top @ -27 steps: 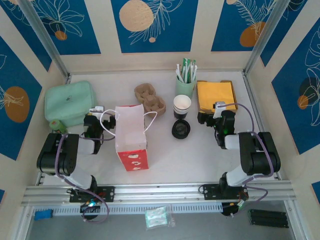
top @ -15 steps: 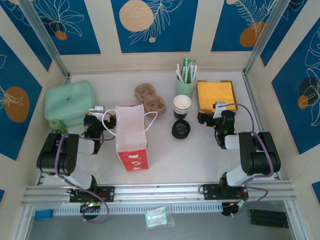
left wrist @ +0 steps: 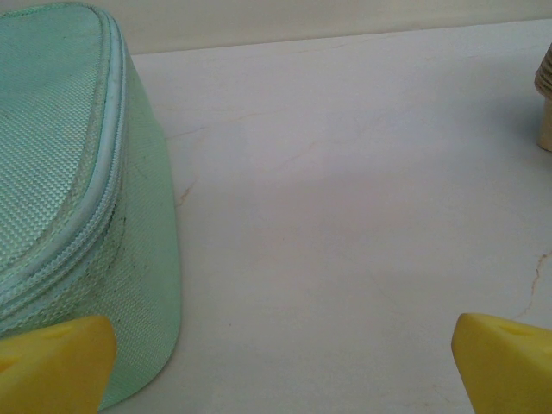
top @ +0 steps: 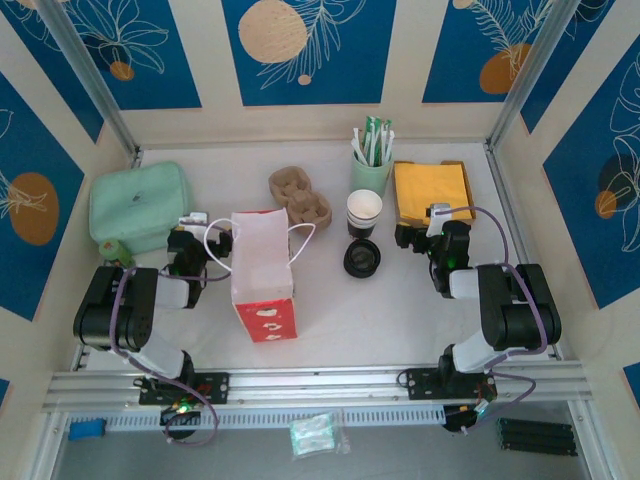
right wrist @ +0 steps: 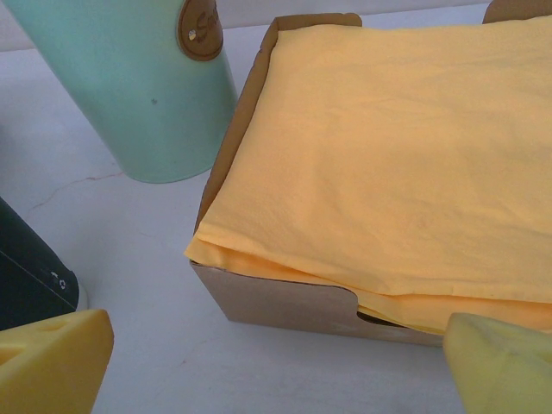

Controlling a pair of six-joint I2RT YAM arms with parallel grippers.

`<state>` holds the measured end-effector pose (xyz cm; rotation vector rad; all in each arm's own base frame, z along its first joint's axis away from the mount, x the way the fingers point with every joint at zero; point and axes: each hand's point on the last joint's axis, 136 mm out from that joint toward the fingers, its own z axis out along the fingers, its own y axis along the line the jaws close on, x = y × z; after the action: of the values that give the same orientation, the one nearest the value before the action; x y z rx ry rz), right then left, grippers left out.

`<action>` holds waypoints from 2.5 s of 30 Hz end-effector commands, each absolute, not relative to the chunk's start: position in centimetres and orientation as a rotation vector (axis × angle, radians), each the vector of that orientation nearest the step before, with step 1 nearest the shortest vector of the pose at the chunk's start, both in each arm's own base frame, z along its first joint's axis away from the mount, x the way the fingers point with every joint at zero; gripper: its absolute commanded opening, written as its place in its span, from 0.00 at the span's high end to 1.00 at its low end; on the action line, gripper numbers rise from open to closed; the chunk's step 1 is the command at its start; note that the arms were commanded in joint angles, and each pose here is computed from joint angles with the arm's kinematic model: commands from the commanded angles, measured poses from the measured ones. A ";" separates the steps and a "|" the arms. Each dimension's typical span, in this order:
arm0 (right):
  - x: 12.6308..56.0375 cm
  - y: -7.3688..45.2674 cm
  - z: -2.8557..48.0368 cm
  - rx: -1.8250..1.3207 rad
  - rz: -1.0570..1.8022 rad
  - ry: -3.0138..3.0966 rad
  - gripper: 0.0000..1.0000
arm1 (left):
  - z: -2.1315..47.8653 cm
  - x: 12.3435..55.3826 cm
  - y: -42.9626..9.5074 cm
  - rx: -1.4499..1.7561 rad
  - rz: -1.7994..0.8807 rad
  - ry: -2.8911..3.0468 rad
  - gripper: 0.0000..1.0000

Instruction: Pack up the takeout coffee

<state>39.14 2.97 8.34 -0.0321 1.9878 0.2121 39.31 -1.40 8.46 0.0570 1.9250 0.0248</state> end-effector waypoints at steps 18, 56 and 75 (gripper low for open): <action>39.6 1.0 14.0 0.152 0.156 2.024 0.01 | 13.8 37.8 1.8 -0.130 0.154 1.854 0.01; 8.3 24.4 10.2 -0.611 0.780 2.578 0.00 | 36.0 27.1 -1.8 -0.329 -0.344 1.854 0.01; 13.3 34.9 8.8 -0.697 0.656 2.332 0.01 | 36.3 26.4 -1.8 -0.338 -0.368 1.823 0.01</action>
<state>10.65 33.69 7.09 -0.7598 2.4222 0.6592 27.07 -1.54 35.30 -0.3445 1.8557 -0.3338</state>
